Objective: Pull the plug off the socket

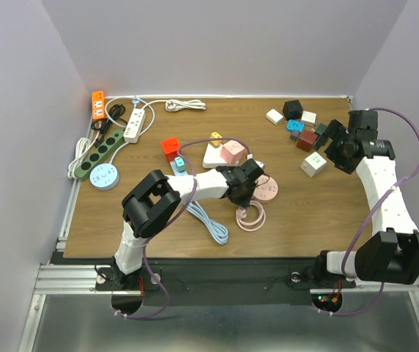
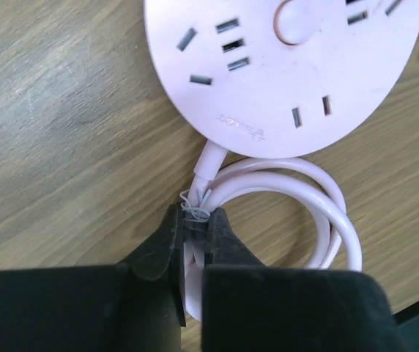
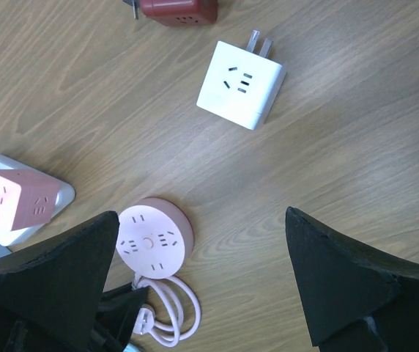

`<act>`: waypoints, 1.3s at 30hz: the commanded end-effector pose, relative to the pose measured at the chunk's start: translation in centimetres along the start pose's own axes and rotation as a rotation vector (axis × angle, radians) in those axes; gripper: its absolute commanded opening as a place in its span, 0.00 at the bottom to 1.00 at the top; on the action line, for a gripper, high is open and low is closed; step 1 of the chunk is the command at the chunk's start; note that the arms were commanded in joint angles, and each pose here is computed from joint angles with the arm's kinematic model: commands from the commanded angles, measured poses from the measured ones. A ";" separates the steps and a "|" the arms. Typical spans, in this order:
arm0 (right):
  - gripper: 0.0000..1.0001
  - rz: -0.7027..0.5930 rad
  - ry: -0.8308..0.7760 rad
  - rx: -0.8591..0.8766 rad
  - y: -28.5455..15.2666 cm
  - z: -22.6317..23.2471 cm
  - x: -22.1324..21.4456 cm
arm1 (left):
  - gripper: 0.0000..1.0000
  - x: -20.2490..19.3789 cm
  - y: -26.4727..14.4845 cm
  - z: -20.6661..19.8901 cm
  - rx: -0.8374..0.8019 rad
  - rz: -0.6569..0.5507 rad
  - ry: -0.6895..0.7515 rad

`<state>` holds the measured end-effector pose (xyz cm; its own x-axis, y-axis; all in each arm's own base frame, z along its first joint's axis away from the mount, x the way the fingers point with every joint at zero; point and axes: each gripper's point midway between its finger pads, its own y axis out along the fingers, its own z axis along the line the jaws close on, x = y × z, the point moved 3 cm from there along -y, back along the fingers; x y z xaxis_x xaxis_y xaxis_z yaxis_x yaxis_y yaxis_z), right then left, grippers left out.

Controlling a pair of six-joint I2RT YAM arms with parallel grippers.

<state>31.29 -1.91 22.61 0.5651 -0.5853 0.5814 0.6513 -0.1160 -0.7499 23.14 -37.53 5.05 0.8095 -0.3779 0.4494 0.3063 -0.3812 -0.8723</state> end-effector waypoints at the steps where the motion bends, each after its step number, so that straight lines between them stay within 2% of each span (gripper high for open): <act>1: 1.00 -0.051 -0.017 0.047 -1.4 0.7 0.7 | 0.00 -4.2 2.0 1.5 0.036 0.131 0.013; 4: 1.00 -0.056 -0.016 0.052 -1.6 0.8 0.8 | 0.00 -3.1 -0.2 1.1 0.047 0.094 0.007; 5: 1.00 -0.058 -0.017 0.053 -1.7 0.7 0.8 | 0.00 -0.9 -2.5 0.3 0.036 0.018 -0.001; 7: 1.00 -0.061 -0.017 0.055 -1.8 0.7 0.8 | 0.00 1.4 -5.7 -0.3 0.036 -0.053 -0.009; 8: 1.00 -0.059 -0.017 0.055 -1.8 0.7 0.8 | 0.00 4.3 -9.0 -1.4 0.002 -0.152 -0.022; 10: 1.00 -0.058 -0.016 0.057 -1.8 0.8 0.8 | 0.00 6.8 -12.6 -1.2 0.032 -0.244 -0.040; 11: 1.00 -0.059 -0.016 0.059 -1.7 0.8 0.8 | 0.00 9.5 -15.8 -1.8 0.003 -0.331 -0.062; 13: 1.00 -0.055 -0.017 0.063 -1.7 0.9 0.8 | 0.00 11.6 -18.7 -0.5 0.024 -0.376 -0.099; 14: 1.00 -0.057 -0.017 0.064 -1.8 1.0 0.8 | 0.00 13.7 -21.5 -0.9 -0.007 -0.445 -0.113; 16: 1.00 -0.051 -0.017 0.068 -1.7 1.1 0.9 | 0.00 15.3 -24.3 0.4 0.000 -0.492 -0.129; 17: 1.00 -0.051 -0.021 0.072 -1.7 1.3 0.9 | 0.00 16.7 -26.8 0.5 -0.018 -0.553 -0.139; 21: 1.00 -0.044 -0.025 0.078 -1.5 1.6 1.0 | 0.00 18.6 -30.8 6.0 0.070 -0.646 -0.239; 22: 1.00 -0.041 -0.027 0.083 -1.4 1.8 1.1 | 0.00 19.1 -31.4 9.8 0.147 -0.665 -0.304; 25: 1.00 -0.041 -0.035 0.092 -1.5 2.3 1.2 | 0.00 18.6 -32.3 15.5 0.275 -0.699 -0.391; 26: 1.00 -0.037 -0.042 0.094 -1.3 2.5 1.1 | 0.00 18.1 -33.0 19.1 0.357 -0.712 -0.428; 29: 1.00 -0.029 -0.054 0.102 -1.2 2.9 1.0 | 0.00 17.8 -34.5 24.0 0.464 -0.763 -0.474; 30: 1.00 -0.022 -0.059 0.099 -1.0 3.0 0.8 | 0.00 17.1 -34.5 27.2 0.524 -0.749 -0.480; 32: 1.00 -0.019 -0.062 0.103 -1.0 3.2 0.7 | 0.00 16.7 -35.1 30.0 0.574 -0.761 -0.517; 33: 1.00 -0.015 -0.068 0.104 -0.9 3.2 0.6 | 0.00 16.1 -34.9 32.6 0.630 -0.750 -0.535; 35: 1.00 -0.012 -0.076 0.107 -0.9 3.4 0.4 | 0.00 14.7 -33.0 35.6 0.666 -0.698 -0.568; 37: 1.00 -0.003 -0.083 0.108 -0.7 3.5 0.1 | 0.00 13.7 -32.3 38.9 0.700 -0.699 -0.609; 39: 1.00 0.003 -0.090 0.107 -0.6 3.5 -0.1 | 0.00 11.7 -29.6 41.6 0.716 -0.638 -0.661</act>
<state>31.80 0.61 22.41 0.6252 -0.5386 0.5649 0.6513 -0.0389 -0.7578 42.20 1.29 29.40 0.5126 0.2914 0.8077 0.7679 0.2653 -0.5830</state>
